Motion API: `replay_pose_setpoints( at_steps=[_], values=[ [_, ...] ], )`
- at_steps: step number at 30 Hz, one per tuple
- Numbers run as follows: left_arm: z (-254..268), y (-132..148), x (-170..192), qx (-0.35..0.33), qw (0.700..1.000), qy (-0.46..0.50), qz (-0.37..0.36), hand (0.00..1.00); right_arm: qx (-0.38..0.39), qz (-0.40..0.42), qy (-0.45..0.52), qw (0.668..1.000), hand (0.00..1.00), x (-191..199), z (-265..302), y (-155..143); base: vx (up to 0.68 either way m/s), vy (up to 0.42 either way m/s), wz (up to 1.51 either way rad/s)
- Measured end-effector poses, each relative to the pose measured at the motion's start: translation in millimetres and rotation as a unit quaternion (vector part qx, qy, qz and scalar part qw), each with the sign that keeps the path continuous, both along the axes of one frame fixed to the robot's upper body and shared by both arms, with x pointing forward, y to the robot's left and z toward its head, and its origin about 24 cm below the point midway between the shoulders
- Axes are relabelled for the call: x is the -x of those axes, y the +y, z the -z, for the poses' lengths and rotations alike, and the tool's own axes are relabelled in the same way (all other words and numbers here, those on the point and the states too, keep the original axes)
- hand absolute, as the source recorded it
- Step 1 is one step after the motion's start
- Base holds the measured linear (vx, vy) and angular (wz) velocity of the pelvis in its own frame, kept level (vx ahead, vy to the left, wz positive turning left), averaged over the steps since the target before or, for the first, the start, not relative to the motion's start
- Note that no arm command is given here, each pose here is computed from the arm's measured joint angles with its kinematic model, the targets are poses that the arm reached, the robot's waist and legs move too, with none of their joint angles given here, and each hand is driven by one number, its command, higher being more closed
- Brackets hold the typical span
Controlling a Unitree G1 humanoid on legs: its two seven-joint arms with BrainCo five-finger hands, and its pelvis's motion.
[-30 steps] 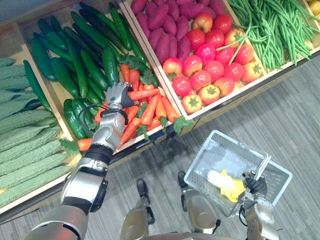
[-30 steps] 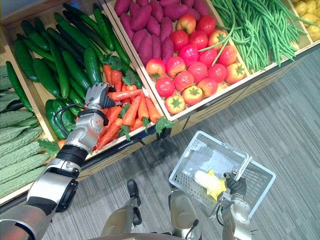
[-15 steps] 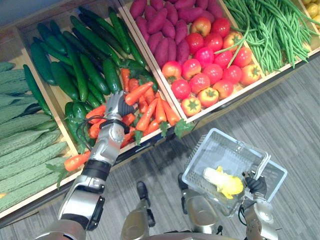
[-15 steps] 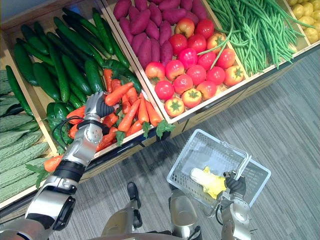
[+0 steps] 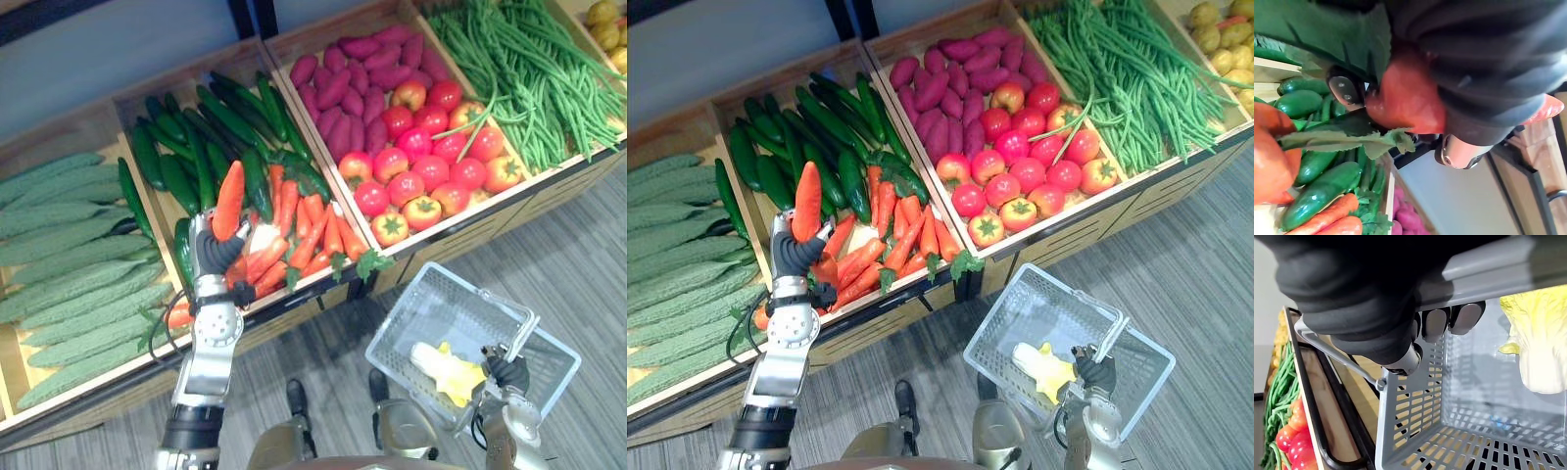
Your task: Pick vegetable in the basket
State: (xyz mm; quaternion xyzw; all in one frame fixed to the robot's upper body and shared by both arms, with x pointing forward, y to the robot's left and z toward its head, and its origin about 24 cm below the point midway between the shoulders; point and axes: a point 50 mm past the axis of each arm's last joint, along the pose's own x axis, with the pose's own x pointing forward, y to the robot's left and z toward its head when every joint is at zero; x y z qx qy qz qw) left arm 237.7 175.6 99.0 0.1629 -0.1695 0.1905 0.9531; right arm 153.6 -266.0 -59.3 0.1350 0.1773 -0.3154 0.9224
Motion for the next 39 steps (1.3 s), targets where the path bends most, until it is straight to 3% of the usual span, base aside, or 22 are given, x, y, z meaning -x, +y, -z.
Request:
replay_pose_setpoints(
  at_steps=[6,11,17,20,31,39],
  values=[
    [-1.0,-20.1,15.3,0.054,0.997,-0.014,0.047,1.00,0.012,-0.005,-0.041,0.999,1.00,-3.7,-19.4,8.1,-0.01,0.005,-0.66],
    [-16.2,-37.4,18.8,0.061,0.993,-0.054,0.087,1.00,0.040,-0.043,-0.087,0.994,1.00,-20.6,-44.0,21.4,-0.03,0.016,-1.22],
    [-35.2,-33.3,7.9,0.049,0.990,-0.101,0.086,1.00,0.057,-0.093,-0.125,0.986,1.00,-51.3,-60.6,38.8,0.10,-0.047,-1.34],
    [-40.4,-48.0,6.0,0.052,0.984,-0.112,0.125,1.00,0.073,-0.133,-0.129,0.980,1.00,-59.4,-65.5,46.0,0.19,-0.164,-1.22],
    [-16.3,-71.9,3.3,0.091,0.977,-0.053,0.186,1.00,0.096,-0.222,-0.171,0.955,1.00,-90.2,-87.7,79.8,0.25,0.124,-1.40],
    [9.7,-107.3,1.3,0.070,0.962,0.016,0.263,1.00,0.000,-0.273,-0.185,0.944,1.00,-89.5,-81.2,125.2,0.12,0.139,-0.34]
  ],
)
